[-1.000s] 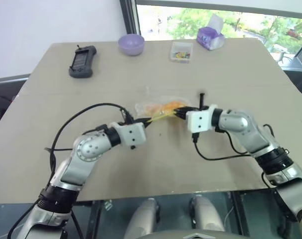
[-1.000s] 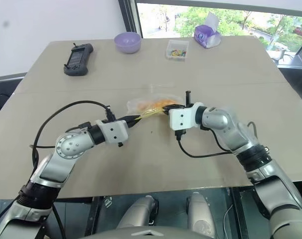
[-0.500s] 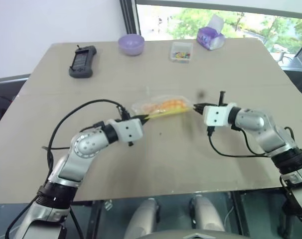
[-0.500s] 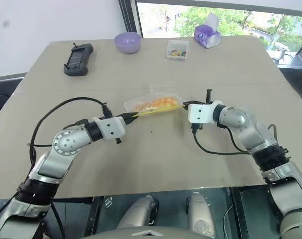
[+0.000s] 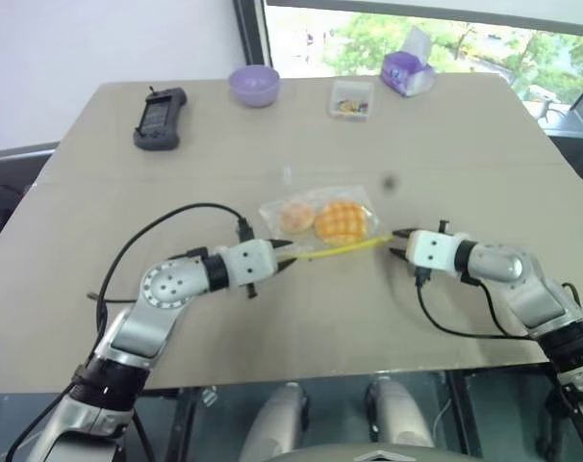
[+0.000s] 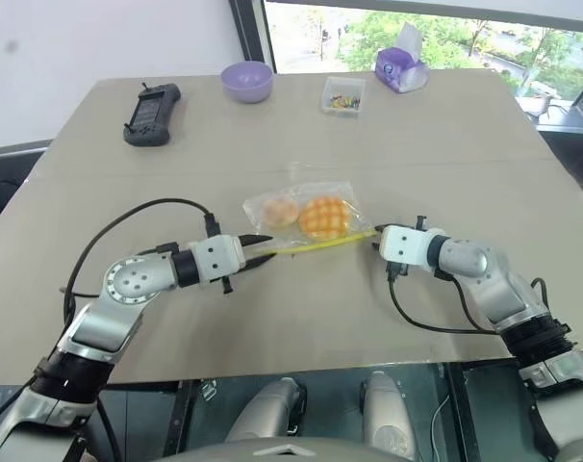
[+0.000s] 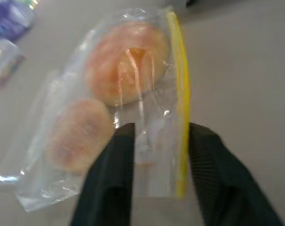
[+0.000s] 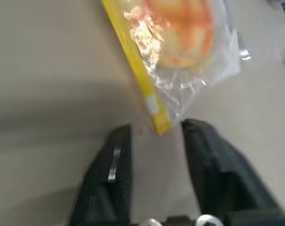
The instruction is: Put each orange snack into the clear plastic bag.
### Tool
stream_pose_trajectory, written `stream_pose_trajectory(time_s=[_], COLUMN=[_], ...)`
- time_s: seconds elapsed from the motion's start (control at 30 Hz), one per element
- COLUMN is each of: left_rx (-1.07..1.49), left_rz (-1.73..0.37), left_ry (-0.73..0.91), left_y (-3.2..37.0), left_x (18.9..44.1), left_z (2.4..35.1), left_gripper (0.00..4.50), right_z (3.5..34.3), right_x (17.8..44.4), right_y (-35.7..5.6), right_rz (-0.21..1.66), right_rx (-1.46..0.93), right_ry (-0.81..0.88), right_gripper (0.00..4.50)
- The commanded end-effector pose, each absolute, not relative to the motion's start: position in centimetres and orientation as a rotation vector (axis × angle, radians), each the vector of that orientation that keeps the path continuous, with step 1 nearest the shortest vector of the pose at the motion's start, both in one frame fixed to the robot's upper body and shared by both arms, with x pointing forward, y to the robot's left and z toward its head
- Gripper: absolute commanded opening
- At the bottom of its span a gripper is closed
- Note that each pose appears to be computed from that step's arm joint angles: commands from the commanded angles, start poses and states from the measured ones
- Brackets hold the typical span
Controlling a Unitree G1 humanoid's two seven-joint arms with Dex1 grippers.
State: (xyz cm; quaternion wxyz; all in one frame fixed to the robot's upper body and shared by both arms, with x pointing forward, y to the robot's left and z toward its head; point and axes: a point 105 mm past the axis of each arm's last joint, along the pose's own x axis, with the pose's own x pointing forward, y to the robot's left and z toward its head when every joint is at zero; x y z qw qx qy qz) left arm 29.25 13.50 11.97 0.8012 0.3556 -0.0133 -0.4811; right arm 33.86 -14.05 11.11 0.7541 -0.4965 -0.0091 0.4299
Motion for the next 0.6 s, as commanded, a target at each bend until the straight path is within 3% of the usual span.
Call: stream_pose_trajectory(time_s=[0.03, 0.07, 0.1, 0.33, 0.6], left_rx=[0.624, 0.549, 0.479, 0.226, 0.198], left_rz=[-1.020, -1.004, -0.979, -0.822, -0.764], left_ry=[0.004, 0.028, 0.042, 0.133, 0.183], left_y=[14.6, 15.3, 15.9, 20.4, 22.5], left_x=[27.9, 27.5, 27.2, 25.2, 23.9], left_z=[13.5, 13.6, 13.9, 15.7, 17.2], left_gripper=[3.68, 4.22, 4.37, 4.37, 4.37], right_z=[11.4, 11.8, 12.1, 15.4, 17.1], right_x=[33.1, 32.9, 32.7, 30.1, 27.7], right_y=[-14.9, -15.3, -15.7, -18.7, -19.5], right_rz=[0.957, 0.949, 0.940, 0.922, 0.926], right_rx=[-1.041, -1.003, -0.959, -0.585, -0.428], right_ry=[0.002, 0.007, 0.010, 0.048, 0.066], right_gripper=[3.79, 4.28, 4.40, 4.40, 4.40])
